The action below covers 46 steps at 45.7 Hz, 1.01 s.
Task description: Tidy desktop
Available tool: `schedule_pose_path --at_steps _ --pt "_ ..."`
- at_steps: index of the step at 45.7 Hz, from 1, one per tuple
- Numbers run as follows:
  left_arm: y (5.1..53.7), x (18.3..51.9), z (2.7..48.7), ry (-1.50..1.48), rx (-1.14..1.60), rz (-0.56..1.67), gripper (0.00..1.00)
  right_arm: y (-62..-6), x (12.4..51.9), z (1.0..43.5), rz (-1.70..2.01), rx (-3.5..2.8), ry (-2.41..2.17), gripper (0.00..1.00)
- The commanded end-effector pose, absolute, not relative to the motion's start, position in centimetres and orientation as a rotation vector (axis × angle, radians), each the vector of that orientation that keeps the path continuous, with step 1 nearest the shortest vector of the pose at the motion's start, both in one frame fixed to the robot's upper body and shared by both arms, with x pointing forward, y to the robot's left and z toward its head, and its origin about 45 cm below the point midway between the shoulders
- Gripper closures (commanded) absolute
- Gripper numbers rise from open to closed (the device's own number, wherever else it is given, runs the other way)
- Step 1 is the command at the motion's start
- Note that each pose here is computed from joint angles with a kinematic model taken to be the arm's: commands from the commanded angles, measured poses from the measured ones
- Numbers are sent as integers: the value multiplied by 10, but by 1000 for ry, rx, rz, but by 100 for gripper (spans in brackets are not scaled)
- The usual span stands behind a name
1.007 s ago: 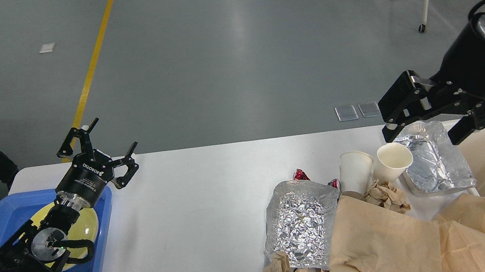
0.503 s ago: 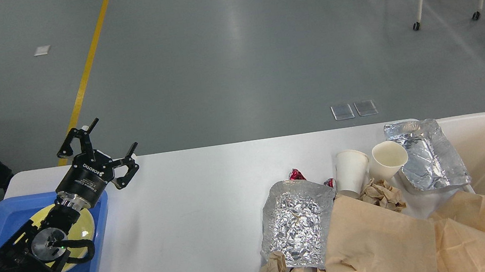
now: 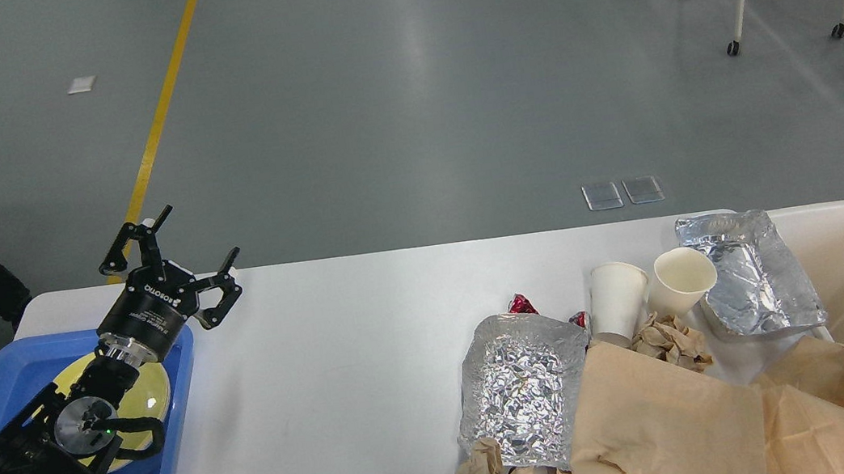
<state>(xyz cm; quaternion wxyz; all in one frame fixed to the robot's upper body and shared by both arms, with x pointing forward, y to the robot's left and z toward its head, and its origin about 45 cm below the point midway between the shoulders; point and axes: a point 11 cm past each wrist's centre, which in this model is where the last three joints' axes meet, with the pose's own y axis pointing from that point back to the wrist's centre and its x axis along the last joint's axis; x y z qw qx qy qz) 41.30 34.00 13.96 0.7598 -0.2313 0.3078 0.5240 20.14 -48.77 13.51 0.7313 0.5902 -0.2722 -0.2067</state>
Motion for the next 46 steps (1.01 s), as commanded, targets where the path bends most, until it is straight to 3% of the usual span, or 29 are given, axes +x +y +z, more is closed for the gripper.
schedule_pose_path --at_steps 1,3,14,16,18,19,36,41,46 --pt "340 413 140 670 -504 1141 0 -491 195 126 -455 1290 -617 36" --pt "340 413 140 670 -504 1141 0 -493 193 122 -446 1280 -627 53" --pt "340 413 140 670 -504 1141 0 -495 190 94 -452 1295 -681 68" --pt "340 413 140 670 -504 1141 0 -492 189 91 -459 1303 -681 79" --pt "340 413 140 670 -504 1141 0 -490 188 89 -465 1309 -681 98" --pt "340 413 140 669 -505 1141 0 -489 187 88 -466 1311 -678 100" --pt "340 413 140 669 -505 1141 0 -482 197 95 -483 1353 -701 100" --pt "340 413 140 670 -504 1141 0 -487 215 134 -504 1411 -756 100" --pt "340 413 140 670 -505 1141 0 -486 258 213 -437 1531 -761 100"
